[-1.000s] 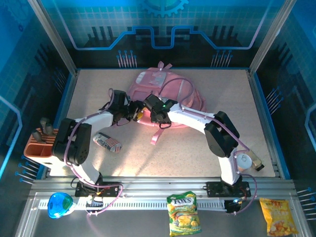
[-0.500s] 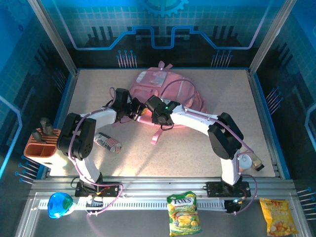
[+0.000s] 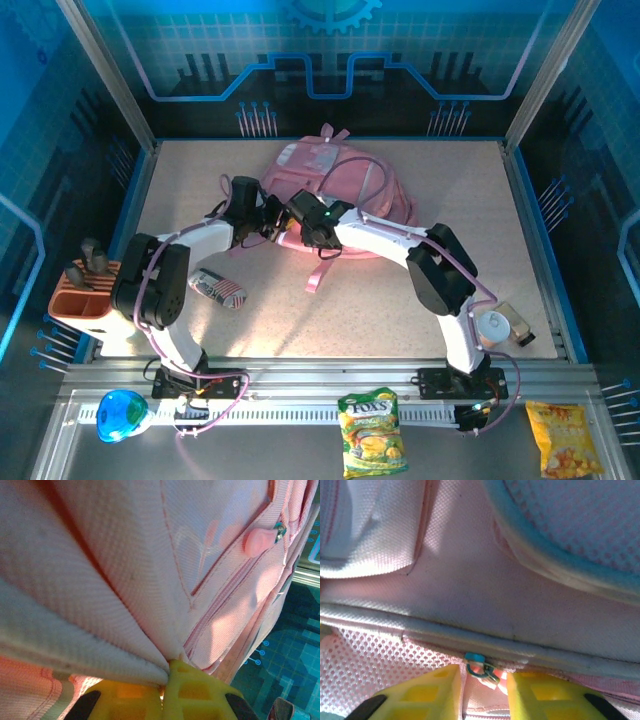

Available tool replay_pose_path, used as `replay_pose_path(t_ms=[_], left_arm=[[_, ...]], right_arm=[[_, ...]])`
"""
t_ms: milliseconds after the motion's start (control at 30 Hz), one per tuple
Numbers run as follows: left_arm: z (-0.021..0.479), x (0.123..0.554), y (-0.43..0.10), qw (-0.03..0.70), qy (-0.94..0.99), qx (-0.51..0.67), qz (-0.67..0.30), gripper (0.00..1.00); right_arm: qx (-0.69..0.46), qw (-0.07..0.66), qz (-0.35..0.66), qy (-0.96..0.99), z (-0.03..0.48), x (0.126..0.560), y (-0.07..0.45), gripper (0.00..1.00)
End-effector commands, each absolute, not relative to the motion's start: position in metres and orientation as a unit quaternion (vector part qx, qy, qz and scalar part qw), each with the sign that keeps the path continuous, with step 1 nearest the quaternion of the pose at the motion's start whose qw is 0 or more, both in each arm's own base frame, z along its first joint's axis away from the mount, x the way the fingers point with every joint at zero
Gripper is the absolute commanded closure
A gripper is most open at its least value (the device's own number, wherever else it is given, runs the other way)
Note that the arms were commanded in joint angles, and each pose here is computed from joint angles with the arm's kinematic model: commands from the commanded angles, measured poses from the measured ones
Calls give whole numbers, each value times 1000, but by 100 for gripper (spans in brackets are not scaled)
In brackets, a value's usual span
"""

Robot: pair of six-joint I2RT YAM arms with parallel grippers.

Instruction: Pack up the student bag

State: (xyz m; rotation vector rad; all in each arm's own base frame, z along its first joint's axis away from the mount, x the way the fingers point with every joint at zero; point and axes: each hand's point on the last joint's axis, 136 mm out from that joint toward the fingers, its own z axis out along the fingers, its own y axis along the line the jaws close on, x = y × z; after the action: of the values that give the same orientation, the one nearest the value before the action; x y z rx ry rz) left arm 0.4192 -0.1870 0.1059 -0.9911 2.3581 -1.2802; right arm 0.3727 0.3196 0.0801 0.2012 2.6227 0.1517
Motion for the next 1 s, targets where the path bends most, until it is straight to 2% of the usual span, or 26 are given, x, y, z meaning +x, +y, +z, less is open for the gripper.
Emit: replay_pose_path(t_ms=[0, 367, 433, 567, 667, 800, 967], left_arm=[[134, 420, -193, 156, 808, -323, -469, 100], [132, 419, -192, 156, 808, -324, -466, 100], [132, 419, -192, 156, 809, -324, -465, 100], [131, 420, -192, 156, 809, -325, -465, 100], [131, 420, -193, 155, 809, -325, -465, 100], [131, 419, -192, 155, 809, -326, -465, 100], [132, 420, -191, 157, 809, -325, -464, 100]], right_arm=[[87, 268, 32, 959, 83, 383, 315, 74], [76, 275, 29, 958, 82, 391, 319, 92], [67, 277, 32, 958, 83, 391, 321, 92], [66, 279, 30, 958, 83, 392, 320, 82], [70, 283, 27, 956, 84, 394, 318, 81], [75, 291, 17, 954, 84, 401, 315, 82], [77, 297, -1, 952, 83, 407, 310, 92]])
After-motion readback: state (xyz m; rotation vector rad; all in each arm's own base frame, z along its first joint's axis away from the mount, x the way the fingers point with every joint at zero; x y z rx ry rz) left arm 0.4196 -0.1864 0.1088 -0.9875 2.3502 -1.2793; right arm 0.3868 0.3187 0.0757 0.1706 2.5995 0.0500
